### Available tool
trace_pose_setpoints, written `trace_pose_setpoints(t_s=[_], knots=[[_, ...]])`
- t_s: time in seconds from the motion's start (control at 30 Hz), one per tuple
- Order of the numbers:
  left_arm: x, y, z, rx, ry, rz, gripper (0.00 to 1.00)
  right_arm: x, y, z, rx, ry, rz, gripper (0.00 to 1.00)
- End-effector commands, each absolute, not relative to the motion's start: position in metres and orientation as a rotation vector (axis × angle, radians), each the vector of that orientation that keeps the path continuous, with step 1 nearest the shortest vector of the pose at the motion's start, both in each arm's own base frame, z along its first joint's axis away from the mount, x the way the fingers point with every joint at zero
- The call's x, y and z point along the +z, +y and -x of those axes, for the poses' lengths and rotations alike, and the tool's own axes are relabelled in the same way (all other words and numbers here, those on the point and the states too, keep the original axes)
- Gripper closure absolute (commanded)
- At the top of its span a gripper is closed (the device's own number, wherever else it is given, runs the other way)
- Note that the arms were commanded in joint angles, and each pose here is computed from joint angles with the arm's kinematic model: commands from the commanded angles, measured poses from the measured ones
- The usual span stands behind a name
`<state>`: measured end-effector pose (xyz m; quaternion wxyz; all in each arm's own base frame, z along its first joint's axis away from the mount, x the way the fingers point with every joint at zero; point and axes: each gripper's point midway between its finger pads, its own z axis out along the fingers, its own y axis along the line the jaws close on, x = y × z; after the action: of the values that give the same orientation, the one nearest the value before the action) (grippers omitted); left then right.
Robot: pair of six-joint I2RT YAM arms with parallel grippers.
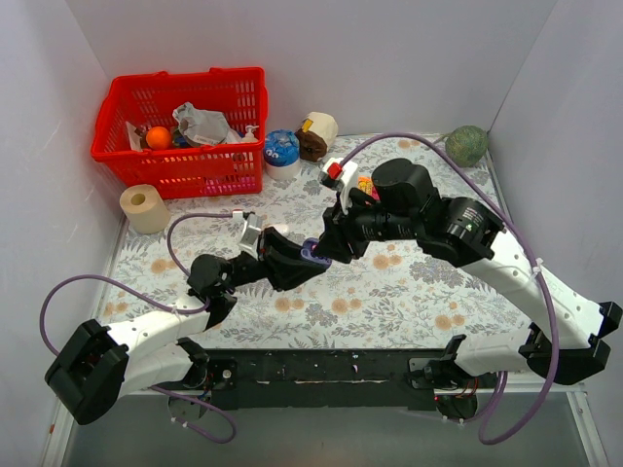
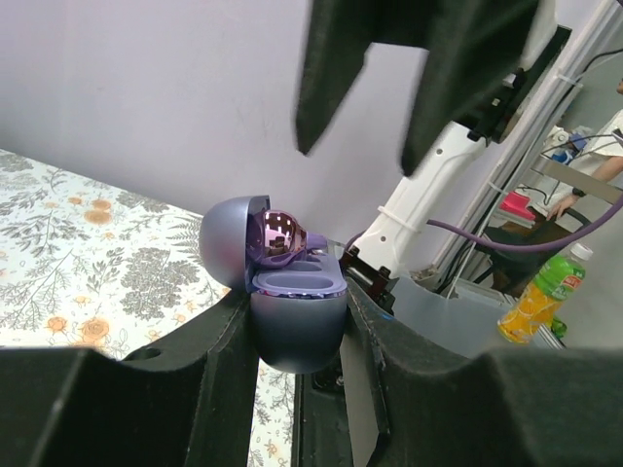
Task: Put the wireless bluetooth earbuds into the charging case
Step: Place the earbud in the charging case.
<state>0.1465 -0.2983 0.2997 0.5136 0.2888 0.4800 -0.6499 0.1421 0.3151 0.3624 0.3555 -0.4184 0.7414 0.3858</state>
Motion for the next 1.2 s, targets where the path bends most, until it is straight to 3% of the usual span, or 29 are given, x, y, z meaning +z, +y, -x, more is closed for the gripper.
trace_pose_setpoints(t_s=[0.0,0.53,1.17], knots=[[0.316,-0.299,-0.159,-1.531,1.158,-0.630,1.00,0.373,0.302,-0.153,0.787,1.853,1.031,0.57],[0.316,-0.307,-0.170,-1.554,1.265,-0.582,1.00,0.344,0.297,-0.173,0.548,1.883,0.996,0.60],[0.315,-0.309,-0.171,-1.556,1.293,-0.586,1.00,0.348,0.311,-0.170,0.580,1.842,1.019,0.54]])
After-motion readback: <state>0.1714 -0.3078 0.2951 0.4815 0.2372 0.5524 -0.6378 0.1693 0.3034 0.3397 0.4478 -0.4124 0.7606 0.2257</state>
